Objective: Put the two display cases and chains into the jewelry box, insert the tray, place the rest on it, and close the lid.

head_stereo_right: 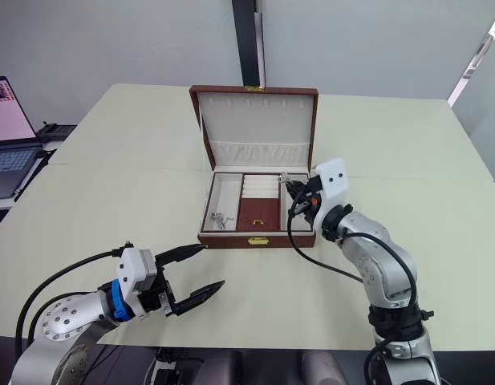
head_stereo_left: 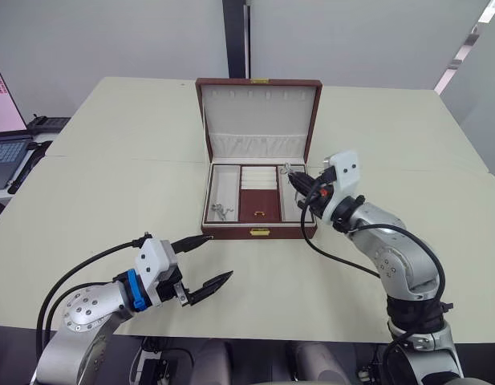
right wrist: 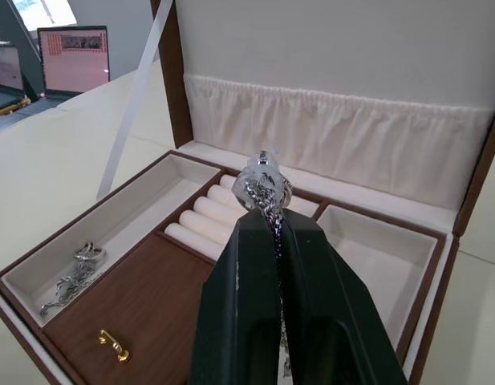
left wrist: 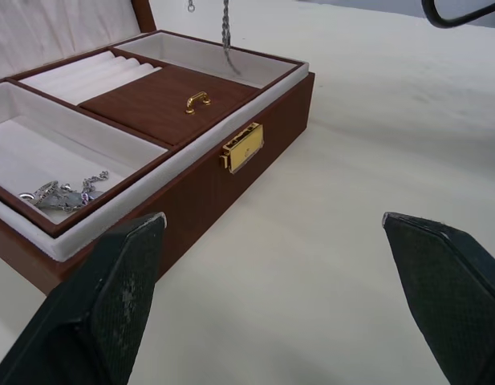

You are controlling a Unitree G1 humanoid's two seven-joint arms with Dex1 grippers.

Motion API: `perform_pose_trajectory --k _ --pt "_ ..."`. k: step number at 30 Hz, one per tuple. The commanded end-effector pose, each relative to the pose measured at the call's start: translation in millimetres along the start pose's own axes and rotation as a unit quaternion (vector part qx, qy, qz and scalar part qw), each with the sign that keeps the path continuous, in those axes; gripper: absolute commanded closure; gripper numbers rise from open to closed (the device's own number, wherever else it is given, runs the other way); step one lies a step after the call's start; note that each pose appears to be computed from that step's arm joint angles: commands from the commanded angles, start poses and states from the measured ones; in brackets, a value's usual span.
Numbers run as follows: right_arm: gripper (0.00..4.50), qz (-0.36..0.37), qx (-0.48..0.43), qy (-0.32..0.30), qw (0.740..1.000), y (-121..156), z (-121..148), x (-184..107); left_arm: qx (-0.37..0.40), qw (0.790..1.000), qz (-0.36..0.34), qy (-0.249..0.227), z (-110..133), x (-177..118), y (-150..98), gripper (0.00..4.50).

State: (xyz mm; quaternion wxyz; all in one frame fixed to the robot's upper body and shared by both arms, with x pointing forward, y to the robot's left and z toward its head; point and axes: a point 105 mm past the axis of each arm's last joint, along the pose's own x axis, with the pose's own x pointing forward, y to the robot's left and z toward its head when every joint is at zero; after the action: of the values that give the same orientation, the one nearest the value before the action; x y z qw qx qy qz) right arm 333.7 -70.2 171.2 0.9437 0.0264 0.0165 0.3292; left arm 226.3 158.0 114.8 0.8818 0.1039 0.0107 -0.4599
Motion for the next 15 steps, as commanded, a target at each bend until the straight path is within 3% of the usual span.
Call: perform_pose_trajectory --k 1,8,15 --pt "4.49 0.004 0.005 -0.011 1.000 0.5 -3.0 -0.6 0.017 1.000 0.002 -0.013 13.8 -0.8 -0.7 0.00" --pt "4.49 -0.006 0.013 -0.004 1.000 -7.5 -9.7 -3.0 0.017 1.000 0.006 -0.011 17.5 0.8 1.3 0.00" --pt "2.72 -0.007 0.025 -0.009 1.000 -12.4 -3.9 -10.0 0.015 1.000 0.019 -0.010 17.5 5.9 9.2 0.00"
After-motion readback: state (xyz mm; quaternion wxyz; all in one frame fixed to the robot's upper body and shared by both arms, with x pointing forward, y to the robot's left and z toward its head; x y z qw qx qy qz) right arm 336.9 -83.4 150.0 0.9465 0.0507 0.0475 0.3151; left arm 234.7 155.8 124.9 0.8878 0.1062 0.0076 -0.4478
